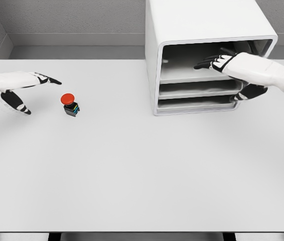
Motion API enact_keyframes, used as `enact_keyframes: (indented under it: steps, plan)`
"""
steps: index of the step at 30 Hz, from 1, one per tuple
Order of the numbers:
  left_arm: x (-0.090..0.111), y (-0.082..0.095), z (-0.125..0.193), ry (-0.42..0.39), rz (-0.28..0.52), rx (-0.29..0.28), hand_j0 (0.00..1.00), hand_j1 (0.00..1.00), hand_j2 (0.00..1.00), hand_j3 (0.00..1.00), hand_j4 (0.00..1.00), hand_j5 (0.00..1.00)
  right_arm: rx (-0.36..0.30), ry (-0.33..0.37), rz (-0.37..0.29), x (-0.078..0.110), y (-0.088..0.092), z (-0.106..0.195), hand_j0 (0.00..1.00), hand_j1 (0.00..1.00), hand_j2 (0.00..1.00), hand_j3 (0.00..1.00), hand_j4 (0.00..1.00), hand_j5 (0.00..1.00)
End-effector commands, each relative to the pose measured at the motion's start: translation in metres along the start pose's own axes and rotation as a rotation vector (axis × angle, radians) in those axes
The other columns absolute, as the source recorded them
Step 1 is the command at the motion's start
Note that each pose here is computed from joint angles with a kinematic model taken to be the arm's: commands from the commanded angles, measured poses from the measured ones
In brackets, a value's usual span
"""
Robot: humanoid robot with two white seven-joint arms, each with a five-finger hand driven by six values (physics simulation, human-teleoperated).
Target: Slide open multi-storey tabletop storage cabinets and put open load switch and slide close multi-storey tabletop storage cabinets
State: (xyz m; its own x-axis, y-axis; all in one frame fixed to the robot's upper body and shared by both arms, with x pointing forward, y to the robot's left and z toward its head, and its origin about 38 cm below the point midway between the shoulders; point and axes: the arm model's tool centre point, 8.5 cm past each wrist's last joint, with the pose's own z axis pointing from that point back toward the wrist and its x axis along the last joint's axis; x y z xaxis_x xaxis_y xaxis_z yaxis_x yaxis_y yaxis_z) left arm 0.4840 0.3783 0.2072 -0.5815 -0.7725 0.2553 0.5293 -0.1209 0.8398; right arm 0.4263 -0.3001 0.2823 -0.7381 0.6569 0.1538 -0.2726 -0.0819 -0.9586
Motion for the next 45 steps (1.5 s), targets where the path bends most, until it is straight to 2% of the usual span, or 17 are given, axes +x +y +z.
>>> enact_keyframes:
  steps: [1, 3, 7, 11, 15, 18, 24, 28, 32, 34, 38, 40, 42, 44, 45]
  plan:
    - [0.017, -0.009, -0.027, -0.059, 0.001, -0.029, 1.00, 1.00, 1.00, 1.00, 1.00, 1.00, 0.065, 0.052, -0.044, -0.011, 0.026, -0.015, 1.00, 1.00, 1.00, 1.00, 1.00, 1.00]
    - [0.029, -0.001, -0.037, -0.094, -0.014, -0.016, 1.00, 1.00, 1.00, 1.00, 1.00, 1.00, 0.050, 0.076, -0.067, -0.015, 0.022, -0.020, 1.00, 1.00, 1.00, 1.00, 1.00, 1.00]
    - [0.039, -0.004, -0.049, -0.125, -0.011, -0.017, 1.00, 1.00, 1.00, 1.00, 1.00, 1.00, 0.056, 0.087, -0.063, -0.017, 0.024, -0.020, 1.00, 1.00, 1.00, 1.00, 1.00, 1.00]
    - [0.039, -0.003, -0.048, -0.124, -0.013, -0.015, 1.00, 1.00, 1.00, 1.00, 1.00, 1.00, 0.058, 0.083, -0.060, -0.017, 0.025, -0.015, 1.00, 1.00, 1.00, 1.00, 1.00, 1.00]
    - [0.037, -0.002, -0.047, -0.119, -0.013, -0.014, 1.00, 1.00, 1.00, 1.00, 1.00, 1.00, 0.046, 0.116, -0.048, -0.024, 0.019, 0.000, 1.00, 1.00, 1.00, 1.00, 1.00, 1.00]
    - [0.036, -0.002, -0.045, -0.116, -0.014, -0.015, 1.00, 1.00, 1.00, 1.00, 1.00, 1.00, 0.037, 0.134, -0.068, -0.025, 0.017, -0.004, 1.00, 1.00, 1.00, 1.00, 1.00, 1.00]
    - [0.036, -0.002, -0.044, -0.114, -0.014, -0.015, 1.00, 1.00, 1.00, 1.00, 1.00, 1.00, 0.045, 0.111, -0.082, -0.020, 0.022, -0.020, 1.00, 1.00, 1.00, 1.00, 1.00, 1.00]
    - [0.036, -0.005, -0.046, -0.114, -0.019, -0.027, 1.00, 1.00, 1.00, 1.00, 1.00, 1.00, 0.038, 0.108, -0.086, -0.021, 0.018, -0.027, 1.00, 1.00, 1.00, 1.00, 1.00, 1.00]
    - [0.069, 0.005, -0.057, -0.162, -0.167, -0.052, 1.00, 1.00, 1.00, 1.00, 1.00, 1.00, 0.060, 0.115, -0.081, -0.021, 0.022, -0.033, 1.00, 1.00, 1.00, 1.00, 1.00, 1.00]
    - [0.071, 0.007, -0.057, -0.165, -0.178, -0.051, 1.00, 1.00, 1.00, 1.00, 1.00, 1.00, 0.080, 0.122, -0.056, -0.021, 0.025, -0.035, 1.00, 1.00, 1.00, 1.00, 1.00, 1.00]
    - [0.071, 0.014, -0.055, -0.156, -0.197, -0.045, 1.00, 1.00, 1.00, 1.00, 1.00, 1.00, 0.092, 0.126, -0.051, -0.021, 0.027, -0.035, 1.00, 1.00, 1.00, 1.00, 1.00, 1.00]
    - [0.072, 0.017, -0.055, -0.159, -0.203, -0.040, 1.00, 1.00, 1.00, 1.00, 1.00, 1.00, 0.097, 0.111, -0.042, -0.018, 0.029, -0.035, 1.00, 1.00, 1.00, 1.00, 1.00, 1.00]
    - [0.081, 0.020, -0.055, -0.172, -0.242, -0.040, 0.99, 0.99, 0.99, 0.99, 0.99, 0.99, 0.093, 0.091, -0.026, -0.011, 0.026, -0.036, 1.00, 1.00, 1.00, 1.00, 1.00, 1.00]
    - [0.081, 0.020, -0.054, -0.171, -0.243, -0.041, 0.99, 0.99, 0.99, 0.99, 0.99, 0.99, 0.102, 0.066, -0.005, -0.006, 0.030, -0.036, 1.00, 1.00, 1.00, 1.00, 1.00, 1.00]
    - [0.080, 0.020, -0.053, -0.168, -0.243, -0.041, 0.99, 0.99, 0.99, 0.99, 0.99, 0.99, 0.112, 0.075, 0.010, -0.006, 0.029, -0.028, 1.00, 1.00, 1.00, 1.00, 1.00, 1.00]
